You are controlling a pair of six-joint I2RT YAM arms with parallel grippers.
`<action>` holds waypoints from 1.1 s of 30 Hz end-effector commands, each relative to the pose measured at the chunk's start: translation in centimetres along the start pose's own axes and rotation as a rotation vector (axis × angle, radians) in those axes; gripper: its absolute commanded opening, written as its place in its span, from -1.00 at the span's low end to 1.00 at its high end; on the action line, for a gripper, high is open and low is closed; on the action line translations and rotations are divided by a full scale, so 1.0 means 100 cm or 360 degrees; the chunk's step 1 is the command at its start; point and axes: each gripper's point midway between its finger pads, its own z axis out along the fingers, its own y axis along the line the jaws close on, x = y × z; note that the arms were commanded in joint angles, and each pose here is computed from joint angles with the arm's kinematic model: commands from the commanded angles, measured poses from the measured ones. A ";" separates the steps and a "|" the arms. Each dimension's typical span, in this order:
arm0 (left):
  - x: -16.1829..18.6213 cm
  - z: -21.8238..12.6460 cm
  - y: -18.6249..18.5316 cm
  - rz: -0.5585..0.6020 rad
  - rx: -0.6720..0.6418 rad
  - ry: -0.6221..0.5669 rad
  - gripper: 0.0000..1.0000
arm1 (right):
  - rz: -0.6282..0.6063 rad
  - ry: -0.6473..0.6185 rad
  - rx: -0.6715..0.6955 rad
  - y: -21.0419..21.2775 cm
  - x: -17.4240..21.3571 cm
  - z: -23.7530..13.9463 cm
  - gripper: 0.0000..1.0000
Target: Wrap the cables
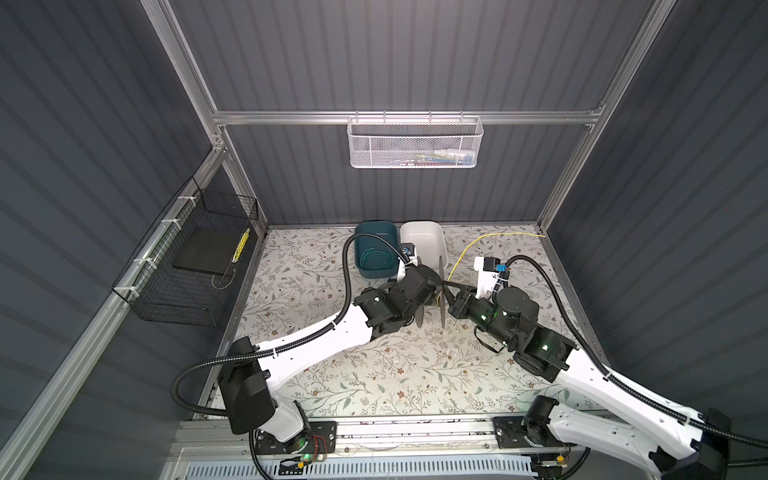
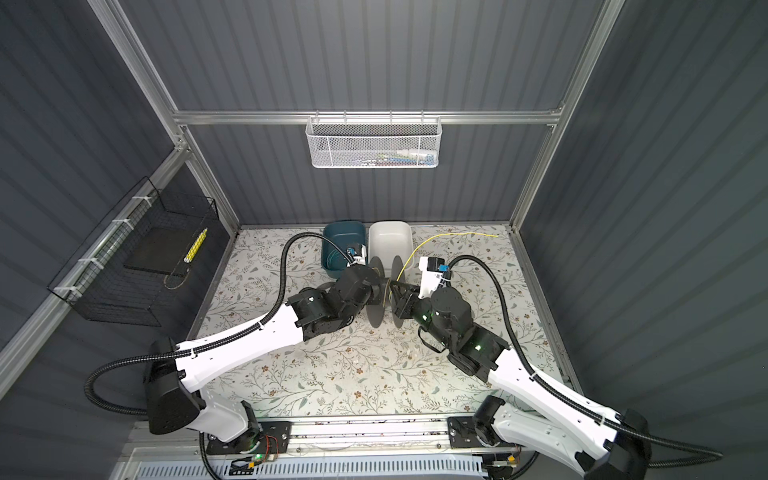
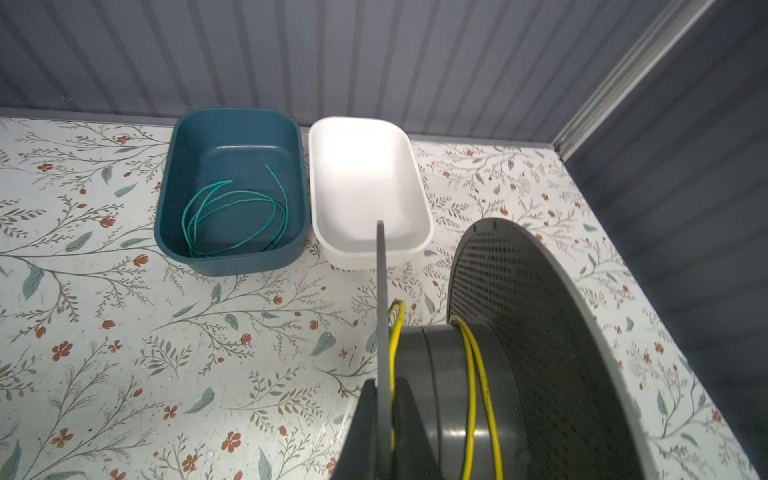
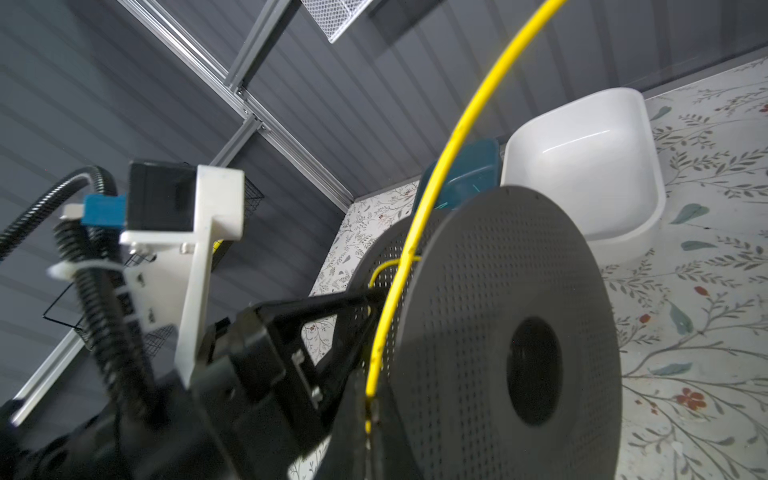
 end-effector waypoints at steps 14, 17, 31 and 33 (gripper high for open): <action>0.090 -0.011 0.006 0.0545 -0.0062 0.0367 -1.00 | 0.0067 -0.0295 -0.0125 0.006 -0.098 0.007 -0.87; 0.096 -0.013 0.002 0.0562 -0.0039 0.0387 -1.00 | 0.0068 -0.0295 -0.0108 0.000 -0.103 0.011 -0.86; 0.107 -0.015 -0.011 0.0590 0.0027 0.0436 -1.00 | 0.0056 -0.0329 -0.0004 -0.026 -0.121 0.017 -0.81; 0.108 -0.015 -0.010 0.0593 0.0026 0.0439 -1.00 | 0.0050 -0.0332 0.0017 -0.031 -0.125 0.018 -0.82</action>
